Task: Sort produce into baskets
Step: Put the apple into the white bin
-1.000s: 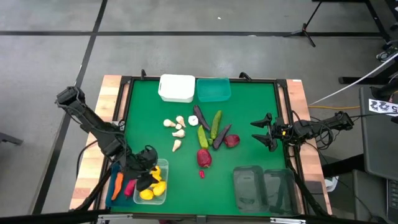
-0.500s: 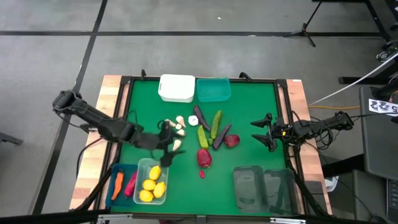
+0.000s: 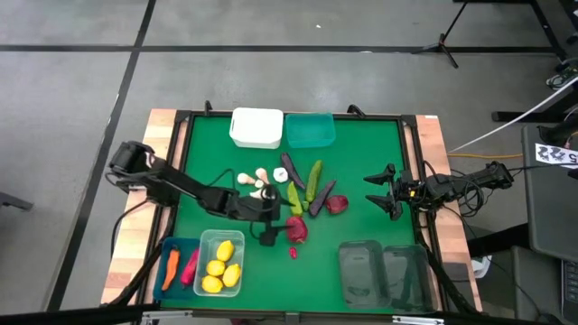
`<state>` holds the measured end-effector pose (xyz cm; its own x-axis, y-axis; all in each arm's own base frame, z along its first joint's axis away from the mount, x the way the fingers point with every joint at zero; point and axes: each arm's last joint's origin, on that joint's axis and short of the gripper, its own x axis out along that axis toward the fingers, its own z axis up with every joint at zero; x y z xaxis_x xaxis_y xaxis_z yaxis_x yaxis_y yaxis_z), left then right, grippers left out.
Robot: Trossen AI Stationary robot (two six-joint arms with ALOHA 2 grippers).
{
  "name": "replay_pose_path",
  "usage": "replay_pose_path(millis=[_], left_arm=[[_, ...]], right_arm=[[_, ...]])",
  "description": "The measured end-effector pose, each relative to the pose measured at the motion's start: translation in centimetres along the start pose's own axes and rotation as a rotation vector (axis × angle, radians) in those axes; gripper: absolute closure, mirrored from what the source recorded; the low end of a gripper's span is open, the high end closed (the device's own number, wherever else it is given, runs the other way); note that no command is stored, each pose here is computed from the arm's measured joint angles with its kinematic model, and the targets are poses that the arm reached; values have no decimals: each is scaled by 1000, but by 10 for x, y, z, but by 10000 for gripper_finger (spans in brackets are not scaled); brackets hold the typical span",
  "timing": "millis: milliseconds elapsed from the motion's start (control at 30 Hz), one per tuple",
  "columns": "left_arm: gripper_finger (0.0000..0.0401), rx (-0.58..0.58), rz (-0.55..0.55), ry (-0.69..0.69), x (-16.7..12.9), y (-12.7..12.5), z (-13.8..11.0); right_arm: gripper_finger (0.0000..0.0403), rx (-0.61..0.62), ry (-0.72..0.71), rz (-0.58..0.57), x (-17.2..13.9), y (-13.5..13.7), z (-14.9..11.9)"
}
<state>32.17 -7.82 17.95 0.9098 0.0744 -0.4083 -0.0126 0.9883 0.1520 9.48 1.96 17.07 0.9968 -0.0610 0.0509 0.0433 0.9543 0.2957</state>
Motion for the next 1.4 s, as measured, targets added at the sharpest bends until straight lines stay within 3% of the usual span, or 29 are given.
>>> replay_pose_path(millis=[333, 633, 933, 1400], left_arm=[[95, -6, -80, 0, 23, -10, -6], [95, -36, -73, -57, 24, -8, 3], [95, -94, -60, -19, 27, -2, 1], [95, -4, -148, 144, 35, 12, 60]], right_arm=[[81, -1, 0, 0, 0, 0, 0], [81, -1, 0, 0, 0, 0, 0], [81, -1, 1, 0, 0, 0, 0], [81, -1, 1, 0, 0, 0, 0]])
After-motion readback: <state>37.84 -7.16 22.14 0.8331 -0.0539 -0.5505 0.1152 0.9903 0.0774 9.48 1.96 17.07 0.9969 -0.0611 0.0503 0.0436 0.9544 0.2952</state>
